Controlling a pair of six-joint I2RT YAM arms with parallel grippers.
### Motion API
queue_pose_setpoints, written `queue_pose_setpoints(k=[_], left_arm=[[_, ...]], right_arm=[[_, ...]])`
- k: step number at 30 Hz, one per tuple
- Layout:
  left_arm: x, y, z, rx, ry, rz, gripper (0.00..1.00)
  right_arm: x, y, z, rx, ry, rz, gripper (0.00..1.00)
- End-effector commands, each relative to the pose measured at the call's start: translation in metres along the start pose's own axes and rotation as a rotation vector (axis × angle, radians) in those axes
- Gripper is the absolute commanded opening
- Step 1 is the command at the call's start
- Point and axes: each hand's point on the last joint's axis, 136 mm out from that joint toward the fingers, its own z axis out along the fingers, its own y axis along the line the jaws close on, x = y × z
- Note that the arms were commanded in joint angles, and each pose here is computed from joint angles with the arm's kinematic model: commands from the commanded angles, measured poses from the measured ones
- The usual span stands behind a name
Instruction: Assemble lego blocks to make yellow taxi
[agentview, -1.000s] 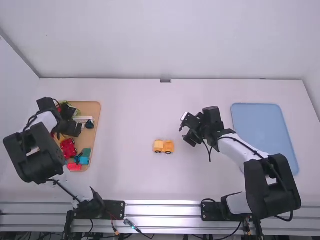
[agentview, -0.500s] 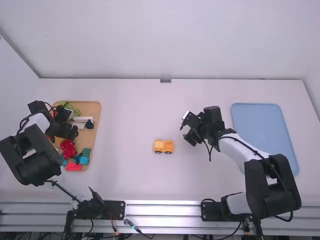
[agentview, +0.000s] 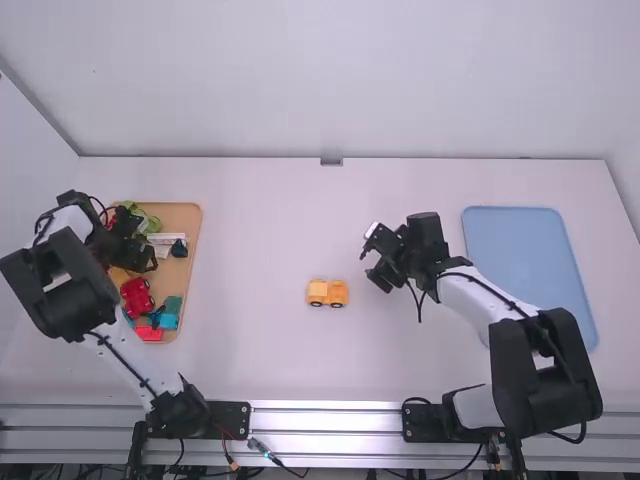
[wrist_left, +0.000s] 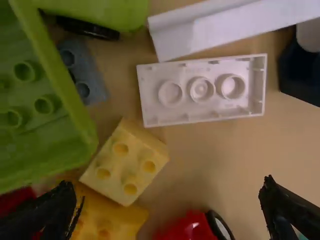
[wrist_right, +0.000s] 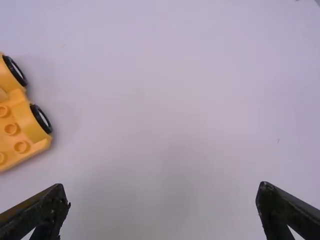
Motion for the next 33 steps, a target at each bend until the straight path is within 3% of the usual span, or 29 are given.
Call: queue_pose_setpoints(k=[1,12,18,23,33], left_arm=[[-0.011,0.006,-0.007,-0.026,-0.027,0.046,0.95],[-0.008,0.001,0.005,-0.02,-0.038,0.265,0.78],[-0.007,0.0,0.006,-0.017,-0.035,0.35,0.78],[-0.006,0.004,0.005,-0.027,-0.036,0.404,0.6],[0.002,0.008,0.005,-0.047,0.016,0.391,0.6]], right_arm=[[-0.015,-0.01,-0.007,0.028,-0.036,-0.008,0.99],[-0.022,-0.014,-0.011,0.027,-0.036,-0.008,0.99],[-0.022,-0.014,-0.011,0.027,-0.037,0.018,0.99],[-0.022,-0.013,-0.011,0.025,-0.035,0.021,0.99],[-0.022,-0.014,-0.011,0.026,-0.036,0.043,0.99]])
